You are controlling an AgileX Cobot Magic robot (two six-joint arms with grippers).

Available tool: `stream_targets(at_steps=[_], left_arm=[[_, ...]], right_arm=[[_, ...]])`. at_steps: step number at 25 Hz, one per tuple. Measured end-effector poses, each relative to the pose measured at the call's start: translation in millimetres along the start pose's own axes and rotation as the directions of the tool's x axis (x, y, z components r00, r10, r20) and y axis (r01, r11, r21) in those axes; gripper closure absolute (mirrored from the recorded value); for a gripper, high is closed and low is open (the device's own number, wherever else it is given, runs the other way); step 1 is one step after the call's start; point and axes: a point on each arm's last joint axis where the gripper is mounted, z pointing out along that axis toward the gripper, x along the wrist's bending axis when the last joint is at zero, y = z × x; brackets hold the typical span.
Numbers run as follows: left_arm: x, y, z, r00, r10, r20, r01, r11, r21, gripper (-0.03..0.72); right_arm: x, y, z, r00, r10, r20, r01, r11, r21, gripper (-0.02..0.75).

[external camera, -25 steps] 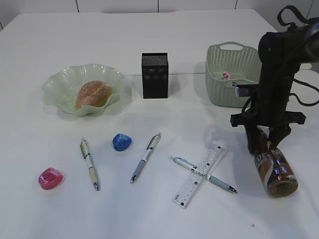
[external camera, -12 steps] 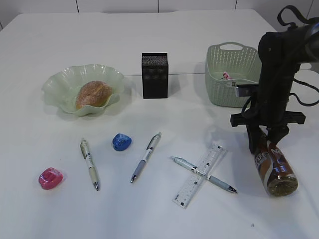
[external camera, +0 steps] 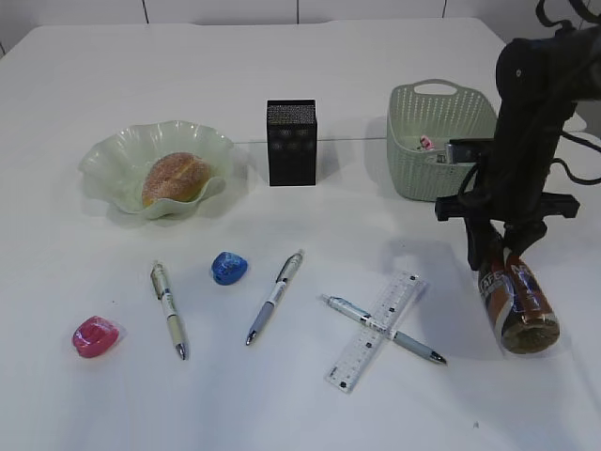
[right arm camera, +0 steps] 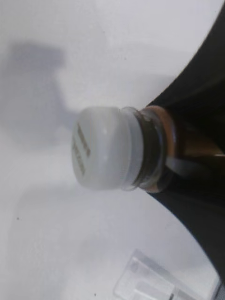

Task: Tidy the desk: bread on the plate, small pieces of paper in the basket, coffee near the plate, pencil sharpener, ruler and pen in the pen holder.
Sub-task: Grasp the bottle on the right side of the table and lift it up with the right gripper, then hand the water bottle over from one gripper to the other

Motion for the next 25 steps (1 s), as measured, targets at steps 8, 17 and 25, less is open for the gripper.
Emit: stream_targets(at_steps=[8, 17, 25], left_arm=[[0.0, 0.0, 0.0, 1.0, 0.0, 0.0, 0.0, 1.0, 0.0, 0.312], [-0.1, 0.0, 0.0, 1.0, 0.0, 0.001, 0.0, 1.0, 0.0, 0.315], [-0.1, 1.3, 0.0, 1.0, 0.0, 0.002, 0.0, 1.0, -0.015, 0.315]], right_arm=[[0.7, -12.1, -51.8, 0.999, -0.004, -0.039, -0.001, 0.992, -0.125, 0.426], [4.0, -41.8, -120.7, 0.99, -0.029, -0.135, -0.009, 0.962, -0.272, 0.426], [17.4, -61.0, -153.0, 0.946, -0.163, -0.281, 0.058, 0.935, -0.349, 0.426]])
